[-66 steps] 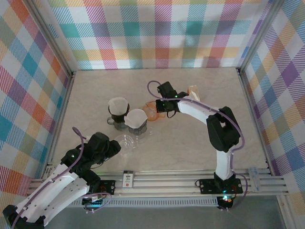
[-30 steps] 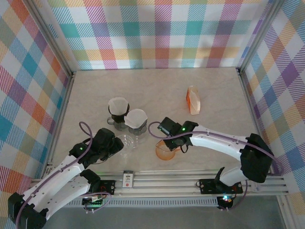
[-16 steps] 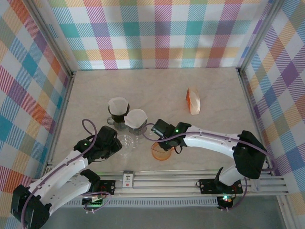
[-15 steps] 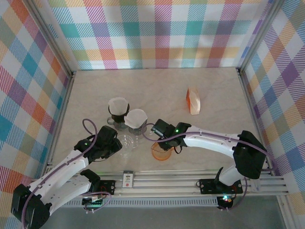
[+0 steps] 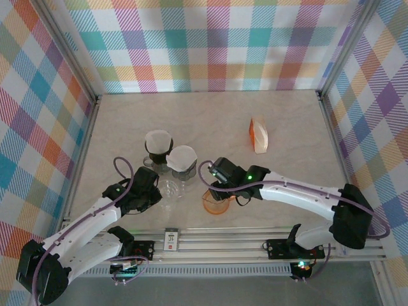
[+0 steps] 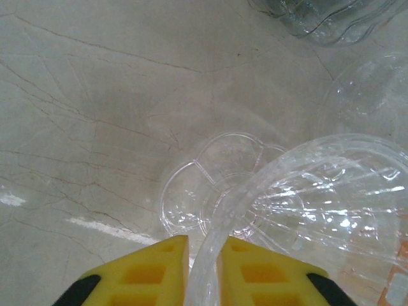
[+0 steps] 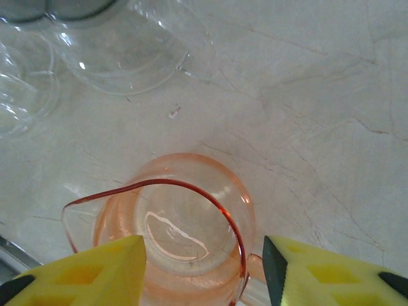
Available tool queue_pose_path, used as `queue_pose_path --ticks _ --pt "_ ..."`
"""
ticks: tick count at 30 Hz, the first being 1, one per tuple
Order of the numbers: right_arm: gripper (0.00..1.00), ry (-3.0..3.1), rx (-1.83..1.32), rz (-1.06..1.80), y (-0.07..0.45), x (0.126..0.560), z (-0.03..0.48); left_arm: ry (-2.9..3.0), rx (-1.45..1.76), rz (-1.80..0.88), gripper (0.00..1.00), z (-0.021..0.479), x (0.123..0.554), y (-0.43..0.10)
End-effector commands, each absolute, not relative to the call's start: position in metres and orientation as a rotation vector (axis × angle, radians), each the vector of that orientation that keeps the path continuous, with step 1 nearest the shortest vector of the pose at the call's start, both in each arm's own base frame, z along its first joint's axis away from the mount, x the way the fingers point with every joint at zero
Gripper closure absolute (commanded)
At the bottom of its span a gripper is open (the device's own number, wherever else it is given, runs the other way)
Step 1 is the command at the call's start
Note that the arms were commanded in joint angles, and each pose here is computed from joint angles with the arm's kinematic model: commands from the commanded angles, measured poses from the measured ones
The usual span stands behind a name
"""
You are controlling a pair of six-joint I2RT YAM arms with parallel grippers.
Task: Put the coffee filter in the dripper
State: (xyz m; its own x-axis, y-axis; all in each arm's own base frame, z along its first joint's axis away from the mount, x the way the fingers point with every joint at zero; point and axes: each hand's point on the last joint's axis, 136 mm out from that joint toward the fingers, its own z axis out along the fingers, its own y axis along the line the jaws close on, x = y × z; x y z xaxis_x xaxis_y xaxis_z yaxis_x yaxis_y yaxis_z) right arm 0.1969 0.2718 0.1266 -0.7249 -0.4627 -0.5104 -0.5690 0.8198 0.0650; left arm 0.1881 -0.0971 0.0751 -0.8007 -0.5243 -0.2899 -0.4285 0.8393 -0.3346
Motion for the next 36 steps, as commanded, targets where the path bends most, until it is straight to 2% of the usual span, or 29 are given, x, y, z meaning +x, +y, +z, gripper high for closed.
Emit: queue_pose_path --ticks 1,5,13,23,28,36 --pt "0.43 2.513 -0.684 0.329 0.263 0.201 0.137 2.638 -0.704 -0.37 0.89 0.088 0.188 -0.096" --pt "0.36 2.515 -0.631 0.347 0.254 0.205 0.141 2.649 -0.687 -0.378 0.99 0.093 0.185 -0.096" --pt "0.34 2.571 -0.485 0.323 0.227 0.22 0.135 2.673 -0.651 -0.415 1.0 0.112 0.174 -0.097" --pt "0.4 2.69 -0.428 0.258 0.203 0.234 0.098 2.8 -0.465 -0.59 1.0 0.142 0.148 -0.121" --pt "0.51 2.741 -0.455 0.292 0.209 0.229 0.078 2.824 -0.381 -0.663 1.0 0.148 0.137 -0.136" --pt "0.57 2.735 -0.5 0.378 0.226 0.217 0.074 2.797 -0.253 -0.709 1.0 0.163 0.139 -0.162"
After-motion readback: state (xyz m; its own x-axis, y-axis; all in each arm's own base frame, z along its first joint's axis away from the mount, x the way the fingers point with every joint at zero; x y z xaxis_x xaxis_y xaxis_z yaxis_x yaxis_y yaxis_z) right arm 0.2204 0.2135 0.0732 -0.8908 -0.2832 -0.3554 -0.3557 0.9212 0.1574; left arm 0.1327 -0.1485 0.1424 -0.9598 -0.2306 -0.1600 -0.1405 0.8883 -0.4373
